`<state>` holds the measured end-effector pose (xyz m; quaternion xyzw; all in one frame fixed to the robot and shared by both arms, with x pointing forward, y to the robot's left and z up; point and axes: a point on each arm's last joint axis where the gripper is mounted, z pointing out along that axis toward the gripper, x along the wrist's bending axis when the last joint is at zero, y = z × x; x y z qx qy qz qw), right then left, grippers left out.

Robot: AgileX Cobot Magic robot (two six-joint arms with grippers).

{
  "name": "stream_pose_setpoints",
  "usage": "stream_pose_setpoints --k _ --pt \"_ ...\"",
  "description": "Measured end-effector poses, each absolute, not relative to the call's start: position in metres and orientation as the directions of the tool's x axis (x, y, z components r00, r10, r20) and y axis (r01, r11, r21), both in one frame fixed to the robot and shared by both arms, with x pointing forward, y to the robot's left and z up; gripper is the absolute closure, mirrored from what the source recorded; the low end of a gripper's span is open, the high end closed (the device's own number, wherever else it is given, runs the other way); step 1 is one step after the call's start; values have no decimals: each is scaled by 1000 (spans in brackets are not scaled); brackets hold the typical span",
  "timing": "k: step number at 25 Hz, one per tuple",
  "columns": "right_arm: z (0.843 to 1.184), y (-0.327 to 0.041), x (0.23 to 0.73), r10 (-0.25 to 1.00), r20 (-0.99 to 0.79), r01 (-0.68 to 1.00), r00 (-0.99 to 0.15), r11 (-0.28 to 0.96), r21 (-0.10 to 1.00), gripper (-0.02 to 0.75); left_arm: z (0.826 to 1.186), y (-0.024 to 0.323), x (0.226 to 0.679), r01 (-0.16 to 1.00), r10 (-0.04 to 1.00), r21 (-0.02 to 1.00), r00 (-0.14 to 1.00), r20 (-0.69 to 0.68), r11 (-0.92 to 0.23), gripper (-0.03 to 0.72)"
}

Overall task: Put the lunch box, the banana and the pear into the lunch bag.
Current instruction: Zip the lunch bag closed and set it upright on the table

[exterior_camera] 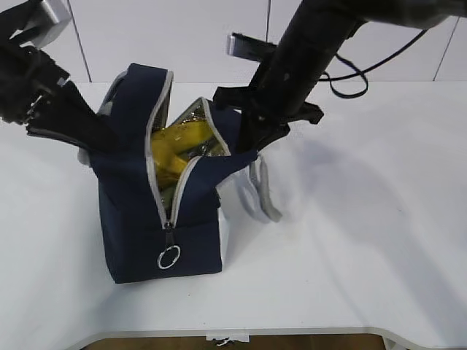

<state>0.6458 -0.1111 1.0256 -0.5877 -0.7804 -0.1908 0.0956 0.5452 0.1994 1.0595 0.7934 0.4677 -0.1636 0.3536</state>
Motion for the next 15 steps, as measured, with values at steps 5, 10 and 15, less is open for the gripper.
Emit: stream_pose_setpoints --k 5,10,15 --pt "1063 -123 634 897 286 927 -337 262 270 725 1069 182 545 848 538 464 524 -660 -257 694" --pt "1087 -134 625 909 213 905 -359 284 317 725 1072 150 539 820 492 511 567 -661 -258 694" --pt "1089 -138 625 917 165 898 -363 297 324 725 1066 119 542 794 529 570 583 -617 -211 693"
